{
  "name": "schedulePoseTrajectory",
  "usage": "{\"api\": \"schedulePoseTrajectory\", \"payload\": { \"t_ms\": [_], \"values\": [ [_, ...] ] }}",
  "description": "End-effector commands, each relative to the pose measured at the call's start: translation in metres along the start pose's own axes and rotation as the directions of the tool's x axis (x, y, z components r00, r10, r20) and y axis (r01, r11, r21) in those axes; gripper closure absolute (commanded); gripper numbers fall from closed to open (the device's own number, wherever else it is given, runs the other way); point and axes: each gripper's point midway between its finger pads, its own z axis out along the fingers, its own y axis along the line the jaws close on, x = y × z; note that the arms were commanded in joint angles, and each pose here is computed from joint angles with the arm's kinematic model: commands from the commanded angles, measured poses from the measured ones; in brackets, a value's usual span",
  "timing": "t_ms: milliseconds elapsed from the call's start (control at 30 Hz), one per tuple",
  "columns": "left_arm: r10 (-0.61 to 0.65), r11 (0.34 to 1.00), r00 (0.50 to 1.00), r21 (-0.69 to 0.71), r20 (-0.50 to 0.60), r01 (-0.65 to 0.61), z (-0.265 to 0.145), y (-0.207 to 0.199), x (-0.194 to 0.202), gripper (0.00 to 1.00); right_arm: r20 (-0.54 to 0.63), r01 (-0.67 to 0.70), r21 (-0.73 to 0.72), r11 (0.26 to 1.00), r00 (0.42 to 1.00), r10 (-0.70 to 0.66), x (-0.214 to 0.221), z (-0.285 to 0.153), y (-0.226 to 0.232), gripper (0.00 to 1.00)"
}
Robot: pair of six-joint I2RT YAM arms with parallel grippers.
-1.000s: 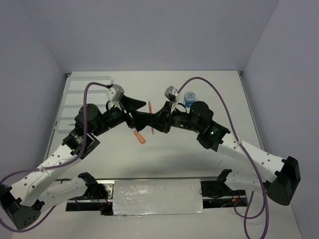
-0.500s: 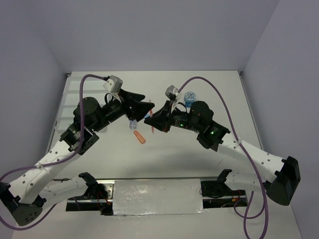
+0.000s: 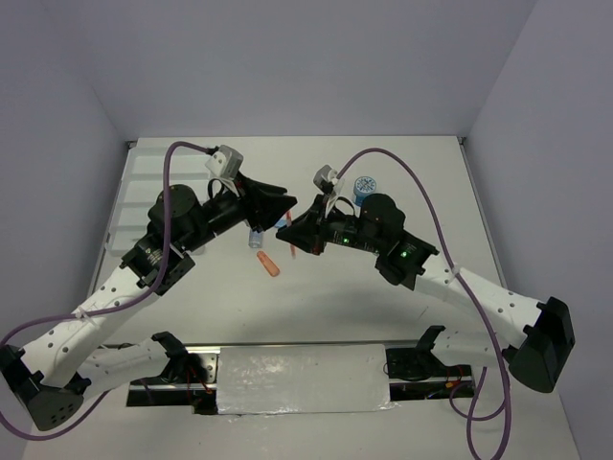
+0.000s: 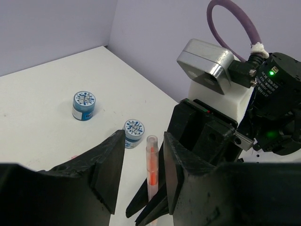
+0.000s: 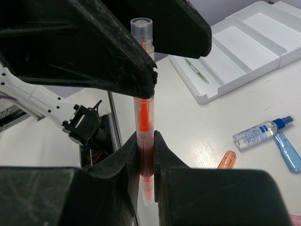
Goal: Sort the stationery into containers
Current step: Close the pen cap on the pen.
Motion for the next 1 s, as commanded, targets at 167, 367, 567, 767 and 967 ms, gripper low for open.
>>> {"api": "schedulePoseTrajectory", "payload": {
  "t_ms": [167,367,567,767,967],
  "values": [
    [0.027,0.998,0.998,0.046,0.065,-0.03,-0.002,-0.013,-0.023,0.55,0.035,0.026,0.005,1.0,0.999,-0.026,-0.02,0.006,0.0,1.0],
    [0.022,0.999,0.999,0.046,0.043,-0.024,0.001,-0.011,-0.017,0.68,0.038,0.026,0.003,1.0,0.999,-0.026,-0.022,0.005,0.001,1.0],
    [0.009,0.999,1.0,0.046,0.006,-0.009,0.007,-0.008,-0.005,0.92,0.049,0.037,0.008,0.999,0.998,-0.037,-0.029,0.005,0.003,1.0],
    [-0.021,1.0,0.999,0.018,-0.026,0.022,0.009,-0.001,0.007,1.0,0.098,0.076,0.04,0.996,0.992,-0.079,-0.058,0.008,0.0,1.0],
    [-0.087,0.995,0.99,-0.065,-0.107,0.08,0.01,0.019,0.044,1.0,0.234,0.129,0.082,0.988,0.961,-0.145,-0.128,0.0,-0.003,1.0]
  ]
}}
